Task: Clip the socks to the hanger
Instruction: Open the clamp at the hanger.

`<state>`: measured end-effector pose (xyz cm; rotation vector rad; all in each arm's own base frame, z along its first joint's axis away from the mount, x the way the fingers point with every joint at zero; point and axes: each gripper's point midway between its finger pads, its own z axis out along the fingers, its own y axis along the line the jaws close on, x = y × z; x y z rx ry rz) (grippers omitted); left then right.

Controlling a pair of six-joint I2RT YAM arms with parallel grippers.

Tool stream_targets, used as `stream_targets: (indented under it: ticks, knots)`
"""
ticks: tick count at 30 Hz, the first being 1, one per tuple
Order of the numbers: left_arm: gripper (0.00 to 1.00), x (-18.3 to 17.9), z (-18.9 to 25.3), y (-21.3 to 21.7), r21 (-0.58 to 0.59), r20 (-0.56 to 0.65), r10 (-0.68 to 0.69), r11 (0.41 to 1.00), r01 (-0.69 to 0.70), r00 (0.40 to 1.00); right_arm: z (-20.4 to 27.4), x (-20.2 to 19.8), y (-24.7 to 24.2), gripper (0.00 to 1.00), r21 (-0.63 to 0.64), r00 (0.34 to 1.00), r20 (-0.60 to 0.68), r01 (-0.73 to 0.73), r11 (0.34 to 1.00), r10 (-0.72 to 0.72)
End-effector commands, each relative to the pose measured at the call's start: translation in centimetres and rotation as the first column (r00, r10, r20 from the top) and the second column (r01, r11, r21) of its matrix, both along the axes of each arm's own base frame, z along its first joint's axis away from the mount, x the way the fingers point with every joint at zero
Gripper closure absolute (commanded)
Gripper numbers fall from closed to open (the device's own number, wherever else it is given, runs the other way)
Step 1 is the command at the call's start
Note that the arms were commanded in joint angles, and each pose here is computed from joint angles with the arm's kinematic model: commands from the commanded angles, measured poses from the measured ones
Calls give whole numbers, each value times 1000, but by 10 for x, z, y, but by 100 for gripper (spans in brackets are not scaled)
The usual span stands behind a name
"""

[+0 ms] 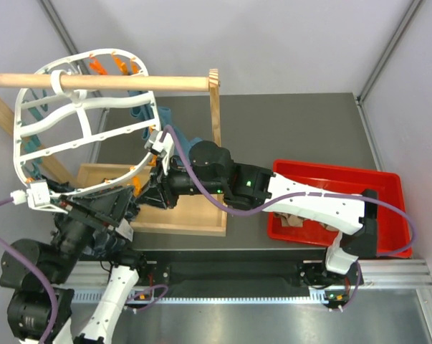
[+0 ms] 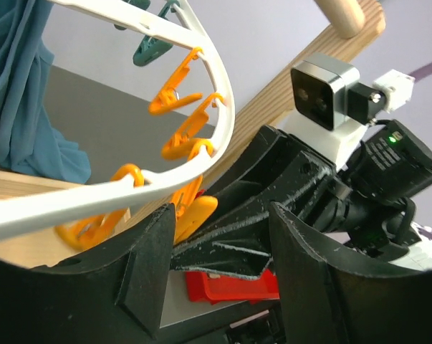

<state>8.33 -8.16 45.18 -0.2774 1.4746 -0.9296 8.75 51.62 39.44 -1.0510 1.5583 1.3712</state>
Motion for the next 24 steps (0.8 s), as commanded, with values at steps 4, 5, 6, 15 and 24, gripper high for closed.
stream_targets:
  ticks: [4, 5, 6, 15, 24]
  knots:
    - [41, 22, 1, -5, 83, -40, 3, 997, 0, 999, 32, 14, -16, 100, 35, 993, 70, 89, 995, -91]
    - [41, 23, 1, -3, 90, -44, 14, 996, -10, 999, 33, 14, -17, 100, 36, 992, 76, 93, 995, -95]
    - [41, 23, 2, -1, 95, -41, 30, 995, -26, 999, 32, 17, -17, 100, 33, 991, 81, 103, 994, -105]
    - [47, 33, -2, -3, 93, -51, 29, 995, -24, 998, 40, 14, -18, 100, 29, 990, 104, 96, 995, -99]
    - [48, 39, 1, -8, 92, -36, -2, 996, 5, 999, 45, 9, -16, 100, 32, 990, 105, 90, 995, -93]
